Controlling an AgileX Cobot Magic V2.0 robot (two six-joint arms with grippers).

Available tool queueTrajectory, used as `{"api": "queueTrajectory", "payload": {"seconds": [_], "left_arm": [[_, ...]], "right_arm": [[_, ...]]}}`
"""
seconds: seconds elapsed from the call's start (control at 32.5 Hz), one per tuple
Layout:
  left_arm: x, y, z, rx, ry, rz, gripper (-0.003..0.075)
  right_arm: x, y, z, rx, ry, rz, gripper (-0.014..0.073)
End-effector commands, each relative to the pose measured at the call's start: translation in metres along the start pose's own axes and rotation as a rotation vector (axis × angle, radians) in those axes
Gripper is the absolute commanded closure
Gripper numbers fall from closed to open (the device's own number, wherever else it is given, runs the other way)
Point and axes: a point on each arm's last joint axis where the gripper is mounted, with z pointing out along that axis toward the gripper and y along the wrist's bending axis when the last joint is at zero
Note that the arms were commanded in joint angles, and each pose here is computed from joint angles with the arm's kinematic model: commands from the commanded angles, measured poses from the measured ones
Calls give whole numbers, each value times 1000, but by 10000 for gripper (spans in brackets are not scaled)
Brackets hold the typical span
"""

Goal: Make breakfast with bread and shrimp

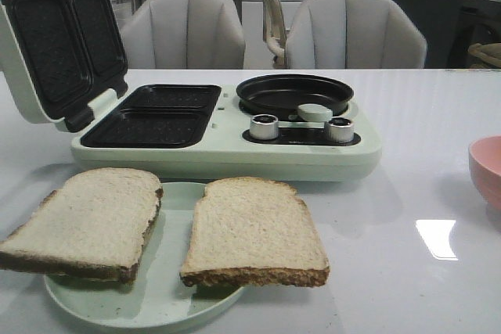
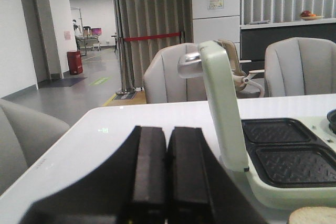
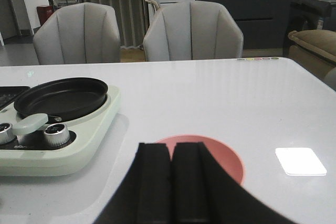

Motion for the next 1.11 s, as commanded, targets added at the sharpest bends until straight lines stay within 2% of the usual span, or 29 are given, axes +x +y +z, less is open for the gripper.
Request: {"api": "queueTrajectory", "payload": {"seconds": [0.0,0.15,0.28,0.4,0.55,0.89,1.08], "left_arm": [[-40,2,-6,-7,-207,-1,619],[-85,4,-12,-2,-265,-3,619],[-115,4,-11,12,-199,-1,619],[-141,5,-4,26,-111,2,619],[-164,4,13,46,33,-1,619],[-138,1,53,78,378,-1,619],[-128,0,69,82,461,-2,619]], "right_arm": [[-41,2,-11,-2,-154,-12,557],[-76,5,-23,-7,-197,-14,557],[-105,7,-30,-11,-220,-15,557],[-127,9,-27,-10,-173,-15,557],[-144,10,-10,-6,-23,-15,557],[-121,9,41,10,297,-12,557],[-107,8,62,17,428,-10,557]]}}
